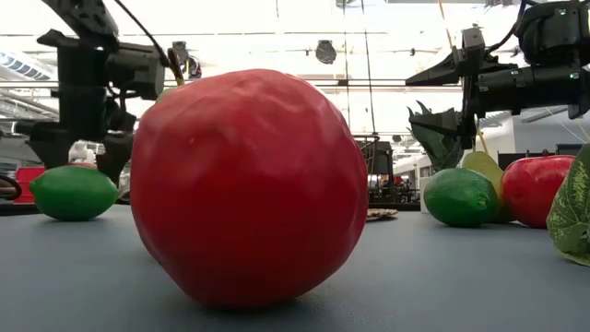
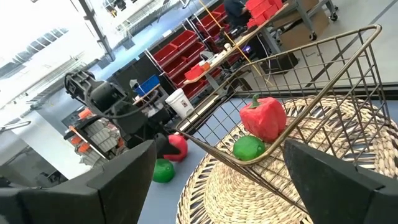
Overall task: Build produce basket
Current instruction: Put the red apple into the gold wire basket
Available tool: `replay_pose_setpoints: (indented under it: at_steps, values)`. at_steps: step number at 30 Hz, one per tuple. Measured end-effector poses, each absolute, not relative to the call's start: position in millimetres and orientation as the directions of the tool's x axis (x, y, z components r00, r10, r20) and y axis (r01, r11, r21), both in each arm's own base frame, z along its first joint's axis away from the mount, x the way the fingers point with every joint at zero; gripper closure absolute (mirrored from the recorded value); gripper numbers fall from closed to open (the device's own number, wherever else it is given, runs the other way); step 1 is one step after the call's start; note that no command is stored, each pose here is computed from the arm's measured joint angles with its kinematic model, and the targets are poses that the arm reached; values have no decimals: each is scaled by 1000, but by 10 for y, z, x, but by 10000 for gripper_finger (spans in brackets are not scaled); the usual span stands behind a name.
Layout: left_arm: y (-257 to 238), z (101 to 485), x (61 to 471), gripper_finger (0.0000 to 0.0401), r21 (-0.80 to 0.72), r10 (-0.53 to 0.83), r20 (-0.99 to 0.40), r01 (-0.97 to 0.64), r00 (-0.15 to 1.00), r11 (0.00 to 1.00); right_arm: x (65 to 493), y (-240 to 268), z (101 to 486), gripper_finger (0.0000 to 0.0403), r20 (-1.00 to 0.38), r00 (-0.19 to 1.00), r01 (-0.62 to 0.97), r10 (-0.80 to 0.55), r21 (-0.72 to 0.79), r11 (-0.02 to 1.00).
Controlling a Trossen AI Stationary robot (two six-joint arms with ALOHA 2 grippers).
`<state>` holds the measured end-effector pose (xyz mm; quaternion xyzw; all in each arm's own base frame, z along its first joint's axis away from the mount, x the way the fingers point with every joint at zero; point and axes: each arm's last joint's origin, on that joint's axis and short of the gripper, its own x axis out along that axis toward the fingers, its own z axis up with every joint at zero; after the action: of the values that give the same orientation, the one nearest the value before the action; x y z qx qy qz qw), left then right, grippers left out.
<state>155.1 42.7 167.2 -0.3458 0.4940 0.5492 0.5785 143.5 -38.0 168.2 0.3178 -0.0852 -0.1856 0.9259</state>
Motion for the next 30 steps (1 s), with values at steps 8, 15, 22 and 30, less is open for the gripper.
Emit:
replay_pose_setpoints:
  at_steps: [8,15,22,30]
  values:
    - [421,1556,1538,53,118,281,-958,-969,-53,219,1435,-380,1682,58,39,917,290,-398,620,729]
    - [473,1627,1595,70,92,263,-965,-959,-19,268,1435,-380,1682,58,39,917,290,-397,620,729]
    - [485,1659,1613,58,117,289,-957,-935,-16,335,1435,-380,1682,58,39,917,288,-396,620,730]
    - [608,1835,1689,70,122,323,-946,-905,18,407,1435,-380,1682,58,40,917,291,-397,614,734]
